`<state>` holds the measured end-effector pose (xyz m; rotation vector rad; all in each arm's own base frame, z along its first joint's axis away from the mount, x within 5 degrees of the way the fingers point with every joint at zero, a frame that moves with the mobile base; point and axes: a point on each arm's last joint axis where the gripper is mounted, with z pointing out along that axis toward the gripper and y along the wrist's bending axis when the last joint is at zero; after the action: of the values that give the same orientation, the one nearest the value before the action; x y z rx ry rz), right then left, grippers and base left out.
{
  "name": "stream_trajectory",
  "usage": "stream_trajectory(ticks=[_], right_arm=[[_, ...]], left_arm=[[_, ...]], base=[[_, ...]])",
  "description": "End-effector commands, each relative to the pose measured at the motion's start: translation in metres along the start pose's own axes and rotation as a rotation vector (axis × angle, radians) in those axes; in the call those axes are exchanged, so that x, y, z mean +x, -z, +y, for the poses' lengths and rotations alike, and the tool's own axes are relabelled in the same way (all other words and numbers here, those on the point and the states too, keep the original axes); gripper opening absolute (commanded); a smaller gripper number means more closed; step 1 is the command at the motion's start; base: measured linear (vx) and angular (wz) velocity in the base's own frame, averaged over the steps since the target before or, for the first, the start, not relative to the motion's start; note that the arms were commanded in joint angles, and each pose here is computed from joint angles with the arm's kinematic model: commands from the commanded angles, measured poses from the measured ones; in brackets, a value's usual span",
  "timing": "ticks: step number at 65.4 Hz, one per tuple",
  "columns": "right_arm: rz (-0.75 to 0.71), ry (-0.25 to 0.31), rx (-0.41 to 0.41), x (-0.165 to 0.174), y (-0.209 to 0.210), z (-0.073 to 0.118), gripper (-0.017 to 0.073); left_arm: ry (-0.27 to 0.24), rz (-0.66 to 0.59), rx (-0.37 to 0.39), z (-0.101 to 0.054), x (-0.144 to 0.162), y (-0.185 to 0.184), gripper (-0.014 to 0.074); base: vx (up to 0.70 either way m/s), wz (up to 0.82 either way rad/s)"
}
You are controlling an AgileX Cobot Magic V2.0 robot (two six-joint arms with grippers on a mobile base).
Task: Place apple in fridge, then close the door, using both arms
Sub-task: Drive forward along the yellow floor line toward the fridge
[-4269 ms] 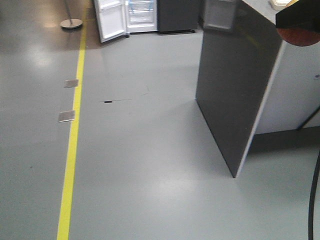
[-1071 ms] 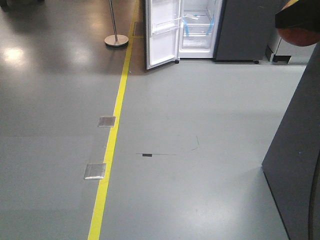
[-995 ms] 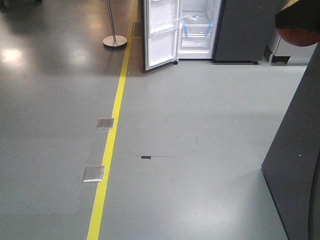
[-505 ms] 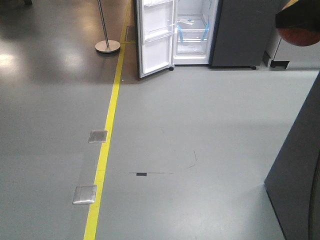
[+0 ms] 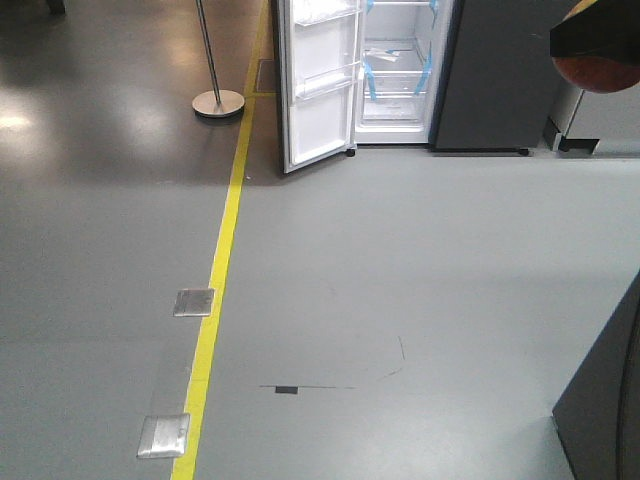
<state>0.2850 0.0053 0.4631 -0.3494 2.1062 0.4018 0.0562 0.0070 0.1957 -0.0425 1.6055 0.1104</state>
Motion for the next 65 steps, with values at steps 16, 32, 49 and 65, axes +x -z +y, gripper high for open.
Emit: stream_trajectory(ticks=[16,32,49,65], right_arm=[[-0.123,0.015,0.010,-0.0146,0.0189,0.0090,0.0122],[-0.123,0.015,0.010,-0.0146,0.0189,0.0090,0.0122],[-0.123,0.015,0.010,-0.0146,0.0189,0.0090,0.0122],[-0.123,0.015,0.010,-0.0146,0.0189,0.0090,0.0122]], left_arm=[[0.009,-0.091,0.025,-0.0017,-0.0122,0.0025,-0.0007],[0.009,-0.091,0.025,-0.0017,-0.0122,0.0025,-0.0007],[0.009,-0.091,0.025,-0.0017,-0.0122,0.0025,-0.0007],[0.009,-0.091,0.025,-0.0017,-0.0122,0.0025,-0.0007]], base=[[0.28,0.01],[0.29,-0.01],[0.28,-0.01],[0.27,-0.02]])
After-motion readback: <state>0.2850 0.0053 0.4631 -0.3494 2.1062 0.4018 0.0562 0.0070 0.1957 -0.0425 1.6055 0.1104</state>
